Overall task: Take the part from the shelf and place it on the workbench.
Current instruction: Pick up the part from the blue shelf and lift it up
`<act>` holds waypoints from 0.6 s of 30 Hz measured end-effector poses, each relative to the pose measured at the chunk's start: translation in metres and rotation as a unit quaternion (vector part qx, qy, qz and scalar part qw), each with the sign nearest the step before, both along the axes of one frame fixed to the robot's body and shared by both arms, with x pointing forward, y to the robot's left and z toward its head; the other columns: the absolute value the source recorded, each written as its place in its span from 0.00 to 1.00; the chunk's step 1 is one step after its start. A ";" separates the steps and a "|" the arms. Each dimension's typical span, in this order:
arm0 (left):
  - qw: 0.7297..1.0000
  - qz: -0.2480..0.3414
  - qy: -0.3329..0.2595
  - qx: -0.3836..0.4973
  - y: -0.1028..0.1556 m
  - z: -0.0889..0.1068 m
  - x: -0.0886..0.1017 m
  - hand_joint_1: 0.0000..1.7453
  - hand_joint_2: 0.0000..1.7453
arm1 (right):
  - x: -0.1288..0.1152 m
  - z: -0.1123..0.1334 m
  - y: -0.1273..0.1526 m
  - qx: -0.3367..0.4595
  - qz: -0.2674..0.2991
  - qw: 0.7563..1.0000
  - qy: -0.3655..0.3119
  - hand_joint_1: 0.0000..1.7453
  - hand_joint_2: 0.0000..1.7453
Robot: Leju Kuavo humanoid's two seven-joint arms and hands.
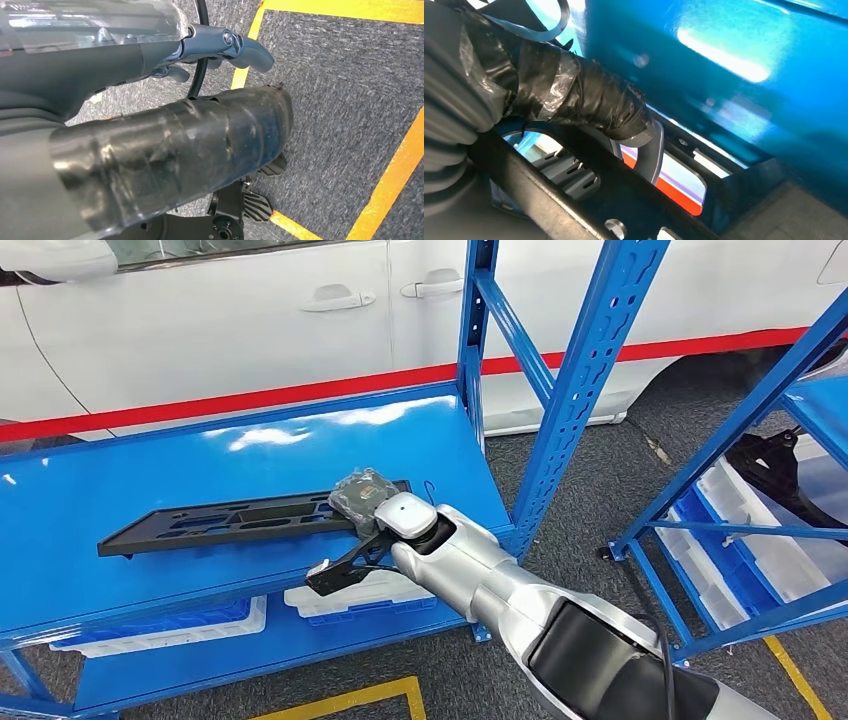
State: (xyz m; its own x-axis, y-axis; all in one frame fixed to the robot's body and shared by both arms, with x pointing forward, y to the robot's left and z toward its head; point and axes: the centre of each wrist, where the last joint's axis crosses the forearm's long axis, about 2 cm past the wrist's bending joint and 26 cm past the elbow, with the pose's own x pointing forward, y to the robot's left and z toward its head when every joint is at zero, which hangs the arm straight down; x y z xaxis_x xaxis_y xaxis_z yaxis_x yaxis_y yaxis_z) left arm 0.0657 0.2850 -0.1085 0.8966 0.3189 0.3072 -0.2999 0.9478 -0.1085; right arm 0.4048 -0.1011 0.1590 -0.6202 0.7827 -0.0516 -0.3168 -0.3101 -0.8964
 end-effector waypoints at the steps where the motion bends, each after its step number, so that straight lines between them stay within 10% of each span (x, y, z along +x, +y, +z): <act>1: 1.000 0.000 0.000 0.000 0.000 0.000 0.000 0.00 0.00 | 0.000 0.000 0.000 0.000 0.000 1.000 0.000 1.00 1.00; 5: 1.000 0.003 -0.001 -0.001 0.000 0.000 -0.001 0.00 0.00 | -0.002 -0.001 0.002 0.016 0.015 1.000 -0.015 1.00 1.00; 9: 1.000 0.020 -0.007 -0.006 0.000 -0.001 -0.008 0.00 1.00 | -0.009 0.003 0.006 0.051 0.058 0.994 -0.079 1.00 1.00; 18: 1.000 0.021 -0.002 0.006 0.001 -0.004 -0.028 0.00 1.00 | -0.035 0.074 0.007 0.151 0.149 0.950 -0.231 1.00 1.00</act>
State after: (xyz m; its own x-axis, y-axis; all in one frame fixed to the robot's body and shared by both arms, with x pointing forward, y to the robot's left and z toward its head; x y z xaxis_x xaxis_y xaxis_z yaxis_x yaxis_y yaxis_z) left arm 0.0380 0.2864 -0.1121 0.8817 0.3516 0.3146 -0.3385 0.9359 -0.0976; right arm 0.3695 -0.0944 0.2329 -0.7820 0.5991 -0.1723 0.1924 -0.0310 -0.9808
